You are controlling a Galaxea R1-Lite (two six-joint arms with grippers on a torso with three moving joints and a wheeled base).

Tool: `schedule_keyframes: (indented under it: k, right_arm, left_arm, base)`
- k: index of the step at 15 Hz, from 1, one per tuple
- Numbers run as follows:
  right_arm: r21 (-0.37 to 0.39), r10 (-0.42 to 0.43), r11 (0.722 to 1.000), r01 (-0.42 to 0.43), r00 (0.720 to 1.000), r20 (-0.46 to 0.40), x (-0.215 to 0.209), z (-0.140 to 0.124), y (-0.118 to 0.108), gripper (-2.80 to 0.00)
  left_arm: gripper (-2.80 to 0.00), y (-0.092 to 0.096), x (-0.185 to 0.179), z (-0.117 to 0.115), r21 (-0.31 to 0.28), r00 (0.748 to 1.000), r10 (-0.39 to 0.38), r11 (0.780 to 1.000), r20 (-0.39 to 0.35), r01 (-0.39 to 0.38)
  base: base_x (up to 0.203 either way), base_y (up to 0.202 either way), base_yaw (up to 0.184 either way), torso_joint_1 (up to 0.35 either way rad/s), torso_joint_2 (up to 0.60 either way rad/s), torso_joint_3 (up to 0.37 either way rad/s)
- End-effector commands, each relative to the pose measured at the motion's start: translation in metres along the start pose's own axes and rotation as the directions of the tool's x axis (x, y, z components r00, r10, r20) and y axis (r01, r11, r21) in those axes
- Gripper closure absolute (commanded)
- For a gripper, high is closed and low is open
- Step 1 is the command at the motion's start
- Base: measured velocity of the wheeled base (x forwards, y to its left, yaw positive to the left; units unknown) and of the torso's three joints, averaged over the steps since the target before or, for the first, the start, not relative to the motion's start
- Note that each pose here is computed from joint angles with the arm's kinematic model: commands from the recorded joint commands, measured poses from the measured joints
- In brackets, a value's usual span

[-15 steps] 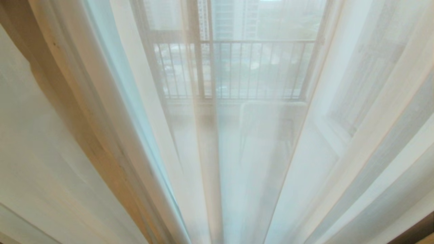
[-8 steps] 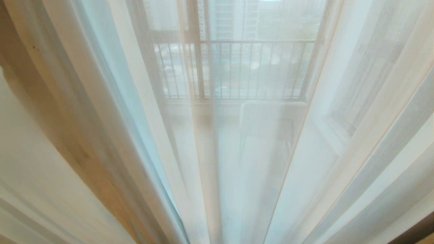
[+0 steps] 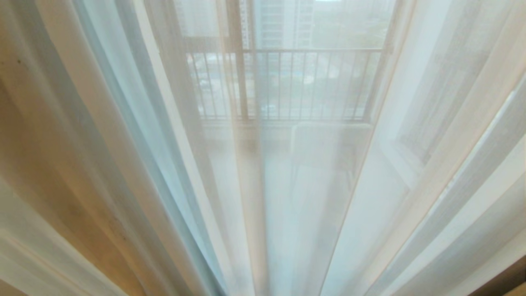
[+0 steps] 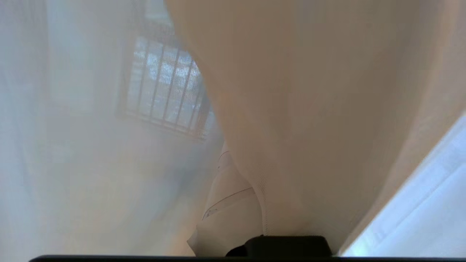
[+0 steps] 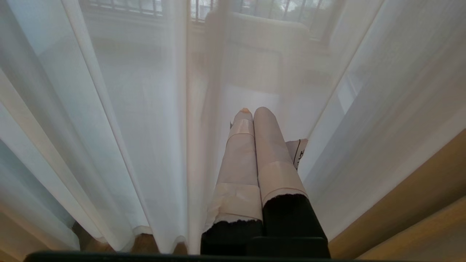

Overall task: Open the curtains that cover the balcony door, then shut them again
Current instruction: Close the inner curtains on both sides

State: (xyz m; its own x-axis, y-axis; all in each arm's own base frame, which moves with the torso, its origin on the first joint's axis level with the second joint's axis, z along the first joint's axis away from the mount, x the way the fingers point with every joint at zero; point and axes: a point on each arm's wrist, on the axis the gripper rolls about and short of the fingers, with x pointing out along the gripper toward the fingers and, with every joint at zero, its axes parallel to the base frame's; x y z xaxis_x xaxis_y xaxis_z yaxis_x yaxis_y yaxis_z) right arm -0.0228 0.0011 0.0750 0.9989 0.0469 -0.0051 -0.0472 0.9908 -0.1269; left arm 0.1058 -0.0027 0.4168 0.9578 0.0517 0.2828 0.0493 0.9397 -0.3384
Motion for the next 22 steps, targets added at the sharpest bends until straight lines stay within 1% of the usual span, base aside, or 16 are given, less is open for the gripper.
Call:
schedule_keyframes:
  k: [1, 5, 7, 10, 12, 13, 15, 17, 20, 22]
  right_arm:
    - [-0.001, 0.001, 1.000, -0.001, 1.000, 0.001, 0.000, 0.000, 0.000, 0.00]
    - [-0.001, 0.001, 1.000, -0.001, 1.000, 0.001, 0.000, 0.000, 0.000, 0.00]
    - [-0.001, 0.001, 1.000, -0.001, 1.000, 0.001, 0.000, 0.000, 0.000, 0.00]
    - [-0.001, 0.001, 1.000, -0.001, 1.000, 0.001, 0.000, 0.000, 0.000, 0.00]
    - [-0.001, 0.001, 1.000, -0.001, 1.000, 0.001, 0.000, 0.000, 0.000, 0.00]
    - [-0.001, 0.001, 1.000, -0.001, 1.000, 0.001, 0.000, 0.000, 0.000, 0.00]
    - [-0.001, 0.001, 1.000, -0.001, 1.000, 0.001, 0.000, 0.000, 0.000, 0.00]
    - [-0.001, 0.001, 1.000, -0.001, 1.000, 0.001, 0.000, 0.000, 0.000, 0.00]
    - [-0.001, 0.001, 1.000, -0.001, 1.000, 0.001, 0.000, 0.000, 0.000, 0.00]
    - [-0.001, 0.001, 1.000, -0.001, 1.000, 0.001, 0.000, 0.000, 0.000, 0.00]
  left_arm:
    - [0.00, -0.001, -0.016, 0.006, -0.011, 1.000, -0.018, 1.000, 0.023, 0.018]
    - [0.00, -0.004, -0.026, 0.009, -0.022, 0.997, -0.067, 0.997, 0.028, 0.068]
    - [0.00, -0.009, -0.030, 0.010, -0.041, 0.992, -0.125, 0.991, 0.018, 0.126]
    - [0.00, -0.016, -0.034, 0.010, -0.072, 0.974, -0.226, 0.972, -0.005, 0.225]
    - [0.00, -0.022, -0.033, 0.007, -0.097, 0.956, -0.291, 0.953, -0.031, 0.287]
    - [0.00, -0.025, -0.033, 0.005, -0.110, 0.942, -0.334, 0.938, -0.046, 0.327]
    - [0.00, -0.031, -0.032, 0.001, -0.127, 0.893, -0.442, 0.894, -0.086, 0.430]
    - [0.00, -0.037, -0.028, -0.003, -0.144, 0.852, -0.511, 0.857, -0.112, 0.494]
    - [0.00, -0.044, -0.031, -0.005, -0.180, 0.777, -0.615, 0.786, -0.135, 0.591]
    - [0.00, -0.049, -0.031, -0.008, -0.202, 0.739, -0.657, 0.751, -0.149, 0.628]
  base:
    - [0.000, 0.000, 0.000, 0.000, 0.00, 0.000]
    - [0.000, 0.000, 0.000, 0.000, 0.00, 0.000]
    - [0.000, 0.000, 0.000, 0.000, 0.00, 0.000]
    - [0.000, 0.000, 0.000, 0.000, 0.00, 0.000]
    - [0.000, 0.000, 0.000, 0.000, 0.00, 0.000]
    - [0.000, 0.000, 0.000, 0.000, 0.00, 0.000]
    - [0.000, 0.000, 0.000, 0.000, 0.00, 0.000]
    - [0.000, 0.000, 0.000, 0.000, 0.00, 0.000]
    - [0.000, 0.000, 0.000, 0.000, 0.00, 0.000]
    - [0.000, 0.000, 0.000, 0.000, 0.00, 0.000]
